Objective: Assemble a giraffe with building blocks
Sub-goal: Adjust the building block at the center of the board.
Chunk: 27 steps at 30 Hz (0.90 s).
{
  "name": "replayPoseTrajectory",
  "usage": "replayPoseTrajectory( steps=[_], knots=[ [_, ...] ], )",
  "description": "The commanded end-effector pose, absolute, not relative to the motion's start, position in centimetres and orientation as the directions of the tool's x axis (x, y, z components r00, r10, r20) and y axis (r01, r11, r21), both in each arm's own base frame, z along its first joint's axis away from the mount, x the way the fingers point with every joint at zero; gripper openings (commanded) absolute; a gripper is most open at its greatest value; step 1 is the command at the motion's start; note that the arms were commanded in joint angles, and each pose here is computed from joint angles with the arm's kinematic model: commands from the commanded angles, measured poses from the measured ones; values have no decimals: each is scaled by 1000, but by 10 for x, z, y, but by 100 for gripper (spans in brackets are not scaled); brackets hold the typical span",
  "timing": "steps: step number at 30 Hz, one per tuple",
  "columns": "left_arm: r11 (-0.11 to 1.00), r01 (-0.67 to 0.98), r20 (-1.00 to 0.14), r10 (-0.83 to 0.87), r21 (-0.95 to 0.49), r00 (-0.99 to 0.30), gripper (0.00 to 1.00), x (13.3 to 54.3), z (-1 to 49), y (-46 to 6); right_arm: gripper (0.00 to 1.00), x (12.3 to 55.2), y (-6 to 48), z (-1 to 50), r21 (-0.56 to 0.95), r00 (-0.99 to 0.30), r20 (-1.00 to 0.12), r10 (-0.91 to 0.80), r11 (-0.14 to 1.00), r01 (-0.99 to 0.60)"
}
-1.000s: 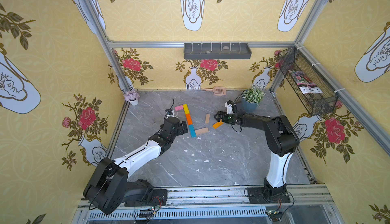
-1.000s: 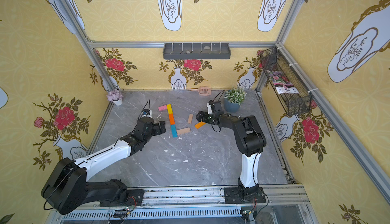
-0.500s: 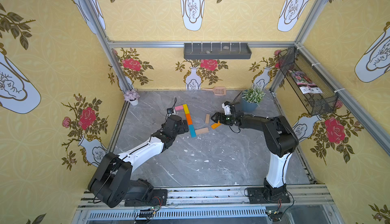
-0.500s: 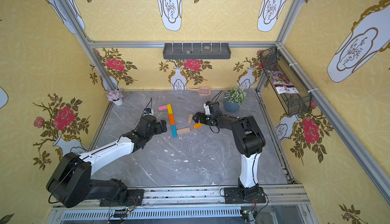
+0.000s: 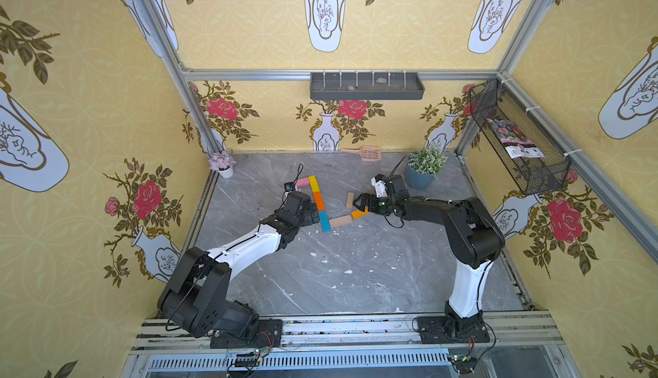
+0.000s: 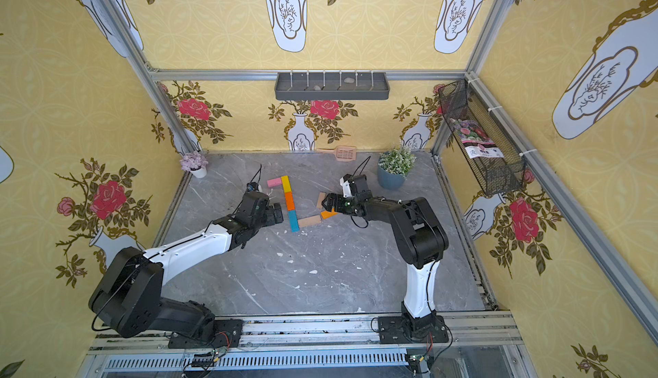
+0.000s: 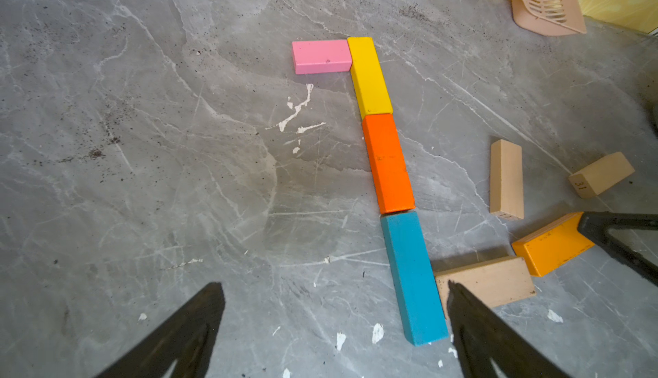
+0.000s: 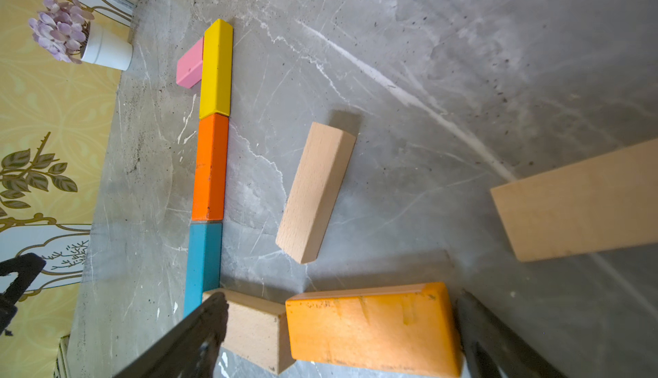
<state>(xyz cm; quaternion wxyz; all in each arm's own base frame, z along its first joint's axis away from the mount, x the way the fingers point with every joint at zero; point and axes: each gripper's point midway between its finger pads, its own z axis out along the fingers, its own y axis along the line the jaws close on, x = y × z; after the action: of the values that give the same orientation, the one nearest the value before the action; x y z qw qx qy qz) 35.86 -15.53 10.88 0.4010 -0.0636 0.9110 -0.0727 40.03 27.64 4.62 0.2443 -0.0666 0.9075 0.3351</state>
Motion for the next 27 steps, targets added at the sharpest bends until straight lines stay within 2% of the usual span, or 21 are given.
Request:
replayPoseTrajectory(
  steps=[1,9,15,20,27],
  knots=[
    [981,-63,-724,-177,-182,-667,99,358,108,-153,99,397,273,43,570,-880,-472,45,778,-265],
    [981,-56,-726,-176,-186,-665,99,358,109,-155,99,400,277,49,565,-875,-482,38,777,-278],
    [979,-53,-737,-183,-197,-651,99,358,113,-154,99,414,264,67,495,-838,-540,79,835,-240],
    [978,-51,-739,-186,-201,-648,99,357,113,-154,99,420,297,88,494,-811,-585,30,806,-326],
    [979,-50,-744,-182,-196,-642,99,357,115,-153,99,432,328,74,553,-843,-537,6,757,-347]
  ],
)
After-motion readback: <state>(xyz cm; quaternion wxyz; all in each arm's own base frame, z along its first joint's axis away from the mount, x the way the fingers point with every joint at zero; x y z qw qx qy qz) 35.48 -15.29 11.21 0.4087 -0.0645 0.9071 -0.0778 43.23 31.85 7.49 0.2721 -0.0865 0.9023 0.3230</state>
